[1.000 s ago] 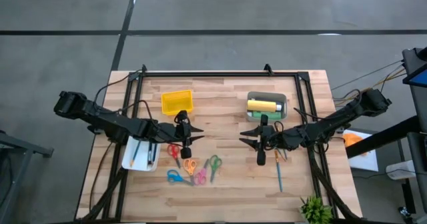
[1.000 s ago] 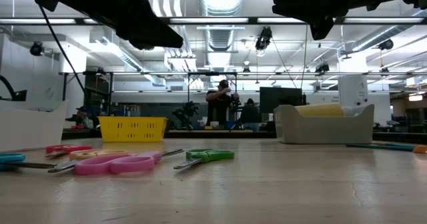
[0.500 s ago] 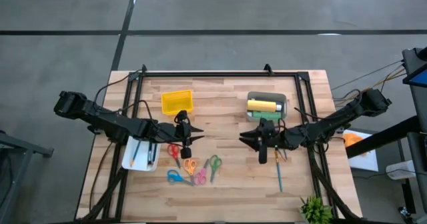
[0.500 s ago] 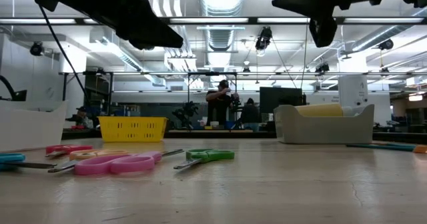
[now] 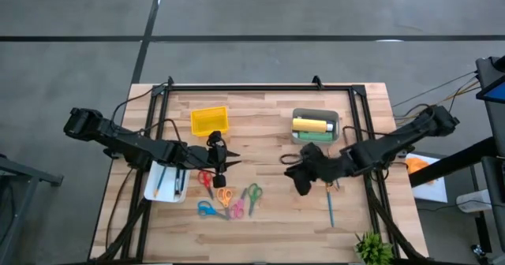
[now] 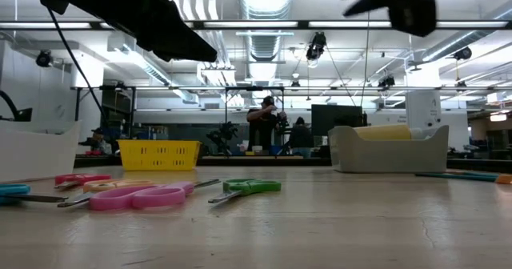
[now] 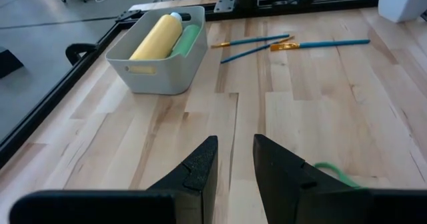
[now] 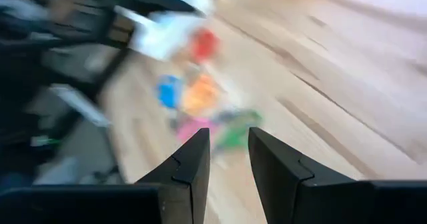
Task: Pick & Place Paint Supplies
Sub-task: Put the blue paintbrush into the white bin
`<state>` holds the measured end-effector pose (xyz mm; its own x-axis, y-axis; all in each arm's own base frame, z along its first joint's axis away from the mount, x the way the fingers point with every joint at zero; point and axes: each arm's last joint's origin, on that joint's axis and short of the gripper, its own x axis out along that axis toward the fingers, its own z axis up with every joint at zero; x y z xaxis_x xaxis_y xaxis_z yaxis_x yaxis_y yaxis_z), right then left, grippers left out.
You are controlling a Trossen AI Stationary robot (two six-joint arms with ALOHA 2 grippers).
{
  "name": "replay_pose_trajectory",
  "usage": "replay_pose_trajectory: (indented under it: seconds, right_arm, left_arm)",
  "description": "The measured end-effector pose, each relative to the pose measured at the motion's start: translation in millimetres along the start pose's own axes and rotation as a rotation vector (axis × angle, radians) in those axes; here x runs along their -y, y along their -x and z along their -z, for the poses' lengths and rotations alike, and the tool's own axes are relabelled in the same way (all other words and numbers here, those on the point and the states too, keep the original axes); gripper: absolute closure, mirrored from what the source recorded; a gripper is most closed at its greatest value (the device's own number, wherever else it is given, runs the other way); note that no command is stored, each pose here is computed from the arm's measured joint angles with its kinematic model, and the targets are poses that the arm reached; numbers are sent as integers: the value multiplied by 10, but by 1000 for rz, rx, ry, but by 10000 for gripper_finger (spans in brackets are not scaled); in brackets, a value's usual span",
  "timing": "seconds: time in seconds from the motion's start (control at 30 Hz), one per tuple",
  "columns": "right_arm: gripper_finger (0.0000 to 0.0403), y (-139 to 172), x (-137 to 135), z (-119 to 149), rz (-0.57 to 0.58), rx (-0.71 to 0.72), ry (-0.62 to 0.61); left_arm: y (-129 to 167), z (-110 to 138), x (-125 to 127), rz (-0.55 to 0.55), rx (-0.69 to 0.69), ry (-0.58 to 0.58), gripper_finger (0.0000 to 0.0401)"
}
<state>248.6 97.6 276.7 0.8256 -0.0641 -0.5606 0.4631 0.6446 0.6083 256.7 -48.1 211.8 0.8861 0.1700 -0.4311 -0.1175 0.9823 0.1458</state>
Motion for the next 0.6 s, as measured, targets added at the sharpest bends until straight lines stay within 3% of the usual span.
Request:
replay_pose_trajectory:
  seconds: [0.27,0.43,0.6]
  right_arm:
    - [301,-164,-142,257,450,-228,-206]
    - [301,-264,-230,476,708,-367,-257]
    - [301,-283,-258,682,924,-385,-294]
  left_arm:
    - [0,9,1,0,-9,-3,305]
    - [0,14,1,0,-13,-5,305]
    - [0,13,1,0,-13,-5,305]
